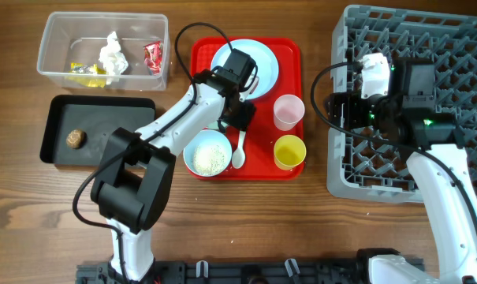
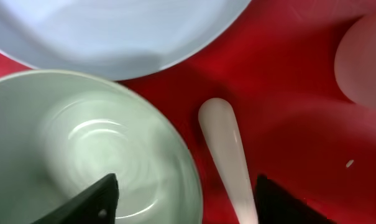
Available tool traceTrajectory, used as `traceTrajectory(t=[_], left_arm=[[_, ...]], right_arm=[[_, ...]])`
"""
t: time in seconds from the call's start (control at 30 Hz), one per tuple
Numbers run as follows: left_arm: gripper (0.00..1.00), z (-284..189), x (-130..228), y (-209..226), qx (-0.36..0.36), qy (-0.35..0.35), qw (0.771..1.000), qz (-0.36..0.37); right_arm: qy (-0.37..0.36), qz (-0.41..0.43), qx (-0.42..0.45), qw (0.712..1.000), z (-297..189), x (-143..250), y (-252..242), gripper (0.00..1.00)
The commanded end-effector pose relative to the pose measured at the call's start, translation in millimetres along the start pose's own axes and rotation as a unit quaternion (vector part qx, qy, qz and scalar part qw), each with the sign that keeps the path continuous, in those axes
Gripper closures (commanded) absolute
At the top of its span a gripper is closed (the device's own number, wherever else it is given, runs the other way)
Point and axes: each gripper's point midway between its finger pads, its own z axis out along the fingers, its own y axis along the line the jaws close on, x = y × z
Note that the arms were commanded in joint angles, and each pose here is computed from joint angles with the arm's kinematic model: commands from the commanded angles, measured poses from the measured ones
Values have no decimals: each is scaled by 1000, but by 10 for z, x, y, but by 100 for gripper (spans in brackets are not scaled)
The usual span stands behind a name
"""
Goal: Sort waste into correct bins and load items into the dishwasher rack
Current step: 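Return the green bowl to the red tray and release, then grasp the blue bowl of rice with the left gripper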
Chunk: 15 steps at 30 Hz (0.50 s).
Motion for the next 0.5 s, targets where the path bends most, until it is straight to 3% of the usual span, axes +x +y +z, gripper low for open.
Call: traceTrajectory(t=[0.0,0.1,0.2,0.33,0.47], left_arm=[[22,-226,-115,-31,5,-18,1000,-3],[24,-698,-232,-41,7,-46,999,-3],[26,-925,-122,-50,10,-41,999,-30],[21,-727,403,-125,3,52,995,-91],[22,-511,638,-277,4,76,995,-69]], right_arm=[[1,7,-7,1000,18,-15,16,0],[0,7,-7,1000,18,-16,16,0],[0,7,-7,1000,18,-18,16,0],[-1,7,-7,1000,18,-22,15,0],[-1,7,-7,1000,18,-22,16,0]])
